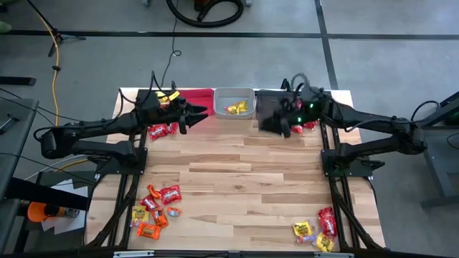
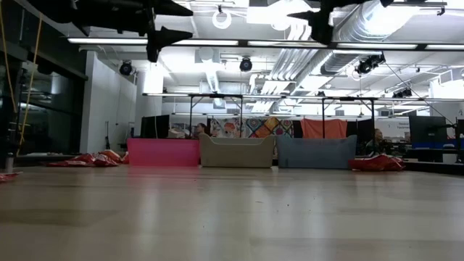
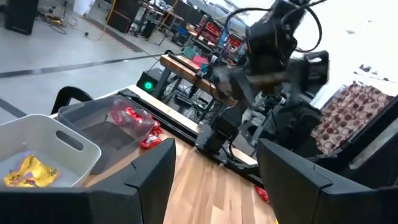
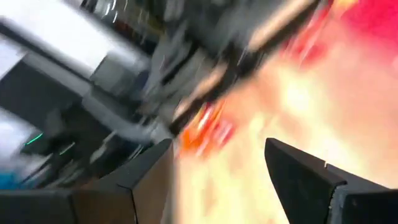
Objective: Sort candy
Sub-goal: Put the yellow candy into the gray bin
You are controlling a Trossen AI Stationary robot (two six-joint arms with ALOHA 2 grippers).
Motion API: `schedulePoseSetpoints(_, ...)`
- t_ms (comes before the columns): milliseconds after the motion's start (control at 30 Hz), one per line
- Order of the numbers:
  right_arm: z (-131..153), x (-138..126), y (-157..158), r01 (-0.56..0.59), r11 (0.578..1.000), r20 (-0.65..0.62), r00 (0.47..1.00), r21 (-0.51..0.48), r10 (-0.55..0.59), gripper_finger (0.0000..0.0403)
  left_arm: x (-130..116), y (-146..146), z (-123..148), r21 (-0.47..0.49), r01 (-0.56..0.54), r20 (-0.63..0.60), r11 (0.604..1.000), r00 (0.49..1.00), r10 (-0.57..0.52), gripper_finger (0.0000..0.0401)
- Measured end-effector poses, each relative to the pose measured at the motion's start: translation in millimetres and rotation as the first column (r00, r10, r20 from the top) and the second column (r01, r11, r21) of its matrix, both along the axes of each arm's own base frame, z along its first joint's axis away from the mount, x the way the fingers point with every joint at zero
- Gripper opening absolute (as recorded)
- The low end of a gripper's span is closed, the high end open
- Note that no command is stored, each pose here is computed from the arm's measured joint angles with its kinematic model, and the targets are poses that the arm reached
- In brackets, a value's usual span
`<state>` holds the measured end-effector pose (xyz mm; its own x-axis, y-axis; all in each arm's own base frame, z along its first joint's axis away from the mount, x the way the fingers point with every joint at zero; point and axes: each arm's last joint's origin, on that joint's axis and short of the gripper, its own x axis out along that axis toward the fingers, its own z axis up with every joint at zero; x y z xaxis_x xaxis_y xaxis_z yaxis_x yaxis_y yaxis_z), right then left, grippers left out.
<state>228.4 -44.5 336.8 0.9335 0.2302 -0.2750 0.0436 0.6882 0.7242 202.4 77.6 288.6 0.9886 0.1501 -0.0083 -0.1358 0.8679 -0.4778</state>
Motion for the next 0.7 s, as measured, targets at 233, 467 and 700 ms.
schedulePoseSetpoints(233,-33.8,-5.7,89.0,-0.139,0.928,-0.430,0.856,0.347,0.289,0.0250,0.0,-0.3,-0.1,0.027,0.010,-0.005,1.000,1.000,-0.010,0.0213)
schedulePoseSetpoints(467,-73.1,-20.1,170.3,0.005,0.878,-0.757,0.511,0.478,0.409,0.0250,0.1,-0.2,-0.4,0.068,0.011,-0.014,0.998,1.000,-0.010,0.0213)
schedulePoseSetpoints(700,-119.9,-31.1,229.1,0.057,0.921,-0.898,0.251,0.386,0.361,0.0250,0.2,-0.4,-0.1,0.084,0.012,-0.013,0.996,1.000,-0.011,0.0213)
